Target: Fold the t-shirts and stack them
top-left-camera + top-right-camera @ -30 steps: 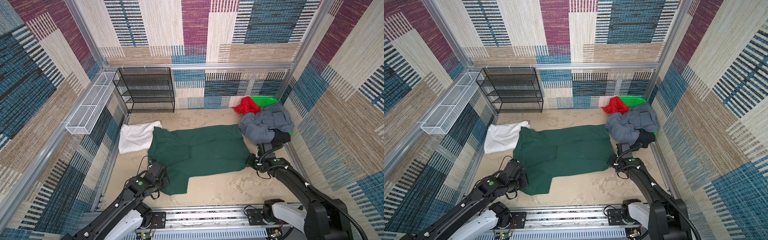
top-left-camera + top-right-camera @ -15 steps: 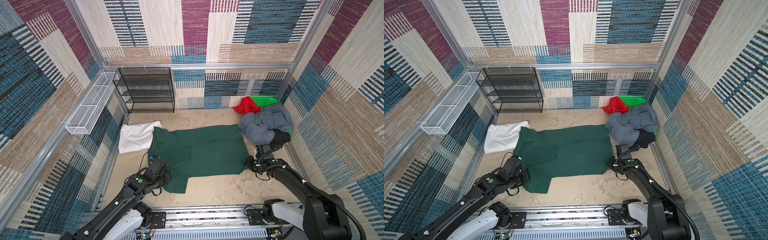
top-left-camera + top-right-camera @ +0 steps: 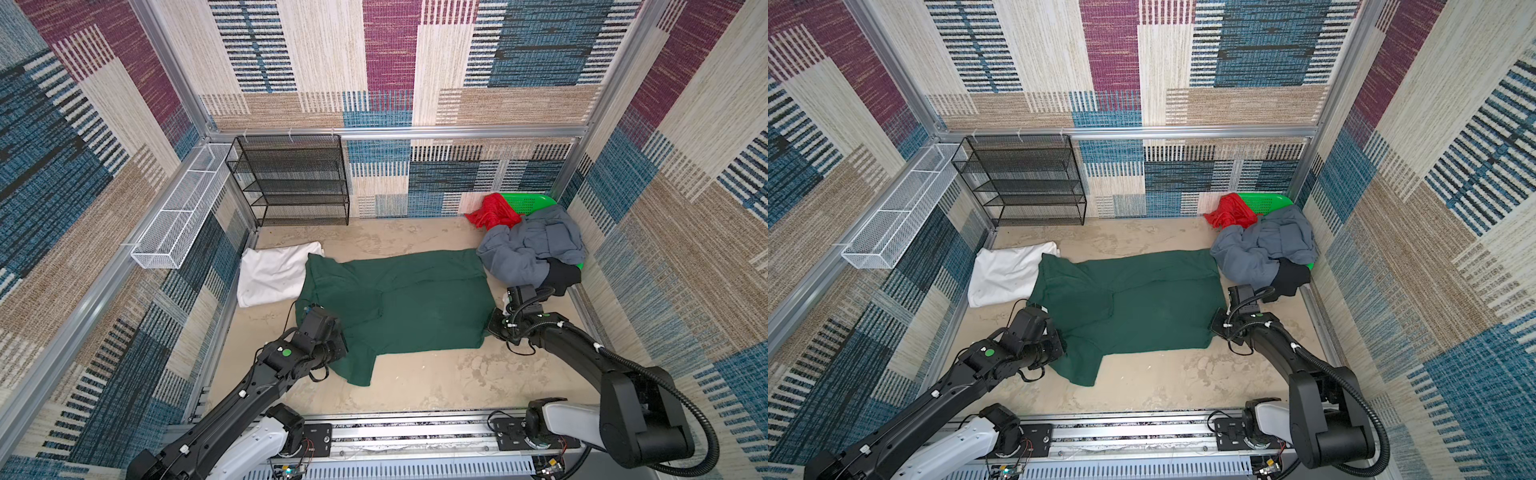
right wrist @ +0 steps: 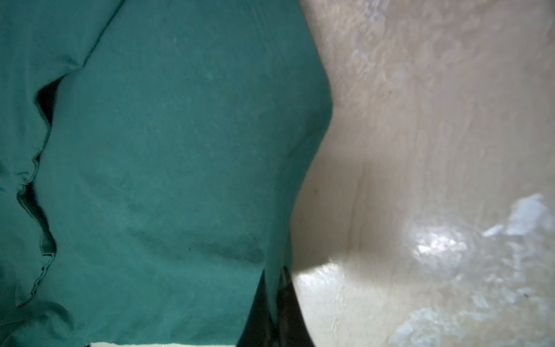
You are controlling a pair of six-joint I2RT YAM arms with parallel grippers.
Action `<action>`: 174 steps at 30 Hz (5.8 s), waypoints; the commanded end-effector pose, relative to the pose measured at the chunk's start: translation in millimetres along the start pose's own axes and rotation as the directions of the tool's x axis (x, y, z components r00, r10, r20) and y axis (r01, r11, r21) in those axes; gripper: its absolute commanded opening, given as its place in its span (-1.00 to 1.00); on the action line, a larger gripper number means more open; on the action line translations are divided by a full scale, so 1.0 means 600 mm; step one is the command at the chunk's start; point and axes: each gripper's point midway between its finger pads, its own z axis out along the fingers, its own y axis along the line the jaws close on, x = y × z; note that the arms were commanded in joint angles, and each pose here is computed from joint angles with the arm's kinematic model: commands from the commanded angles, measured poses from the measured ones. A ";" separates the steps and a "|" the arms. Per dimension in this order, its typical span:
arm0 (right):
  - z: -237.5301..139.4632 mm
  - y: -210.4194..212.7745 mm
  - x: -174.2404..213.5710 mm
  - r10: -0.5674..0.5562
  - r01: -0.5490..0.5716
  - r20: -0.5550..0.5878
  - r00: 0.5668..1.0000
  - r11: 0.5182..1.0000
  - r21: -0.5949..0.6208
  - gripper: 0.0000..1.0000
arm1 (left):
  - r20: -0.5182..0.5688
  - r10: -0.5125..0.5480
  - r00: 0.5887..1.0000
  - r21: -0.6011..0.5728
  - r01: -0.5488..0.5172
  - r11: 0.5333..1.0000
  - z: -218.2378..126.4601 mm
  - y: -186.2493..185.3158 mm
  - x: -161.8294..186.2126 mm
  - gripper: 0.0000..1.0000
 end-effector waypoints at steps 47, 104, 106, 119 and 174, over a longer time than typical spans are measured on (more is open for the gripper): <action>-0.021 0.017 -0.030 -0.014 0.016 -0.047 0.999 0.999 0.044 -1.00 | 0.079 -0.103 0.991 0.055 0.099 0.994 0.038 -0.001 -0.175 -1.00; -0.019 0.052 -0.101 0.074 -0.077 -0.041 0.996 0.994 -0.075 -1.00 | 0.095 -0.103 0.990 0.120 0.092 0.989 0.061 -0.022 -0.240 -1.00; -0.013 0.050 -0.111 0.068 -0.071 -0.039 0.997 0.995 -0.064 -1.00 | 0.087 -0.104 0.991 0.126 0.092 0.988 0.070 -0.027 -0.248 -1.00; 0.004 0.053 -0.192 0.041 -0.042 -0.010 0.999 0.998 -0.043 -1.00 | 0.073 -0.078 0.994 0.098 0.071 0.993 0.094 -0.036 -0.281 -1.00; 0.016 0.196 -0.130 -0.172 0.170 0.011 0.985 0.965 -0.200 0.66 | 0.017 0.087 0.996 0.154 -0.089 0.984 0.063 -0.089 -0.129 0.79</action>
